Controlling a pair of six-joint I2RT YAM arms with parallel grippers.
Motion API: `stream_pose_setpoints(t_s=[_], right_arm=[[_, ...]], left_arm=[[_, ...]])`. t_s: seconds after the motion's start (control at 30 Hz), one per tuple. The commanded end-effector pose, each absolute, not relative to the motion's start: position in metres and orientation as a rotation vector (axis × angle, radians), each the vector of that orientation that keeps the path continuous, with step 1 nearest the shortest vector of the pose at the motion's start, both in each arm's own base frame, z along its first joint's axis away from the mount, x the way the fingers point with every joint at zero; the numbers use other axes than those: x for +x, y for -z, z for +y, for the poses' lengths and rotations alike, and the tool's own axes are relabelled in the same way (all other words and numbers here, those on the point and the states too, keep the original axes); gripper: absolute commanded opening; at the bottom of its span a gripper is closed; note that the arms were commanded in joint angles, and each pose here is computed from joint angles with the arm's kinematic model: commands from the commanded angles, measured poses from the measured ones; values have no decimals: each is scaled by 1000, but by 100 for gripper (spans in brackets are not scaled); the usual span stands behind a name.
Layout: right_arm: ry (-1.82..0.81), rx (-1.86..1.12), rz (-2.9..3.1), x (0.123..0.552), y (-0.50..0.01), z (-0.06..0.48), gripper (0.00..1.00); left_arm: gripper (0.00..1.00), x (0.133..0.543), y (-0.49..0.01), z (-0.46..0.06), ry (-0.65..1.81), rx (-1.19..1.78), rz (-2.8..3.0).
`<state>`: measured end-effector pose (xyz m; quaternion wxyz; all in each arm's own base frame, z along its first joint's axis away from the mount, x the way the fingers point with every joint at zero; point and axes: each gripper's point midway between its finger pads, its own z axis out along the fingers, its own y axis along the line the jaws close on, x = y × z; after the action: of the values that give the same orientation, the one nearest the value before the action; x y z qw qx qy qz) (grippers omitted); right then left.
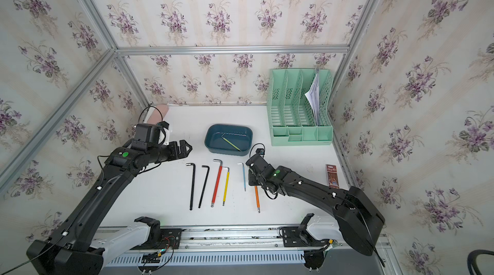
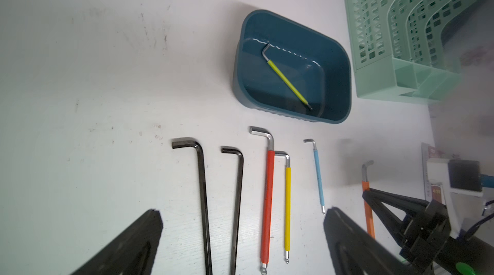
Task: Put the hex key on the desktop into the storage box
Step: Place the Allen key in the storage box.
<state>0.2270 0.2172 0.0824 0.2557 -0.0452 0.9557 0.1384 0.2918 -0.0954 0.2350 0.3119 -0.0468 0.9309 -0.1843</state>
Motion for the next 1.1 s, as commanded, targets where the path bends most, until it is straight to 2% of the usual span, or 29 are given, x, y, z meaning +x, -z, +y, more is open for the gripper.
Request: stream_pose_setpoints(t_s=[0.0, 0.37, 0.6, 0.73, 0.87, 1.07], right_arm=[[-398, -142, 2538, 234, -97, 222, 0], [-471, -212, 2393, 245, -141, 231, 0], [-454, -286, 2323, 257, -166, 241, 0], [-427, -352, 2278, 264, -178, 246, 0], [-409, -424, 2222, 270, -192, 251, 0], [-373, -463, 2225, 286, -192, 250, 0]], left_arm=[[99, 291, -249, -98, 481, -46, 2454], [99, 315, -279, -89, 349, 60, 2362], [99, 343, -296, -102, 385, 113, 2307], [99, 362, -283, -108, 382, 157, 2334], [99, 384, -253, -100, 273, 170, 2412], [99, 391, -228, -106, 313, 183, 2461]])
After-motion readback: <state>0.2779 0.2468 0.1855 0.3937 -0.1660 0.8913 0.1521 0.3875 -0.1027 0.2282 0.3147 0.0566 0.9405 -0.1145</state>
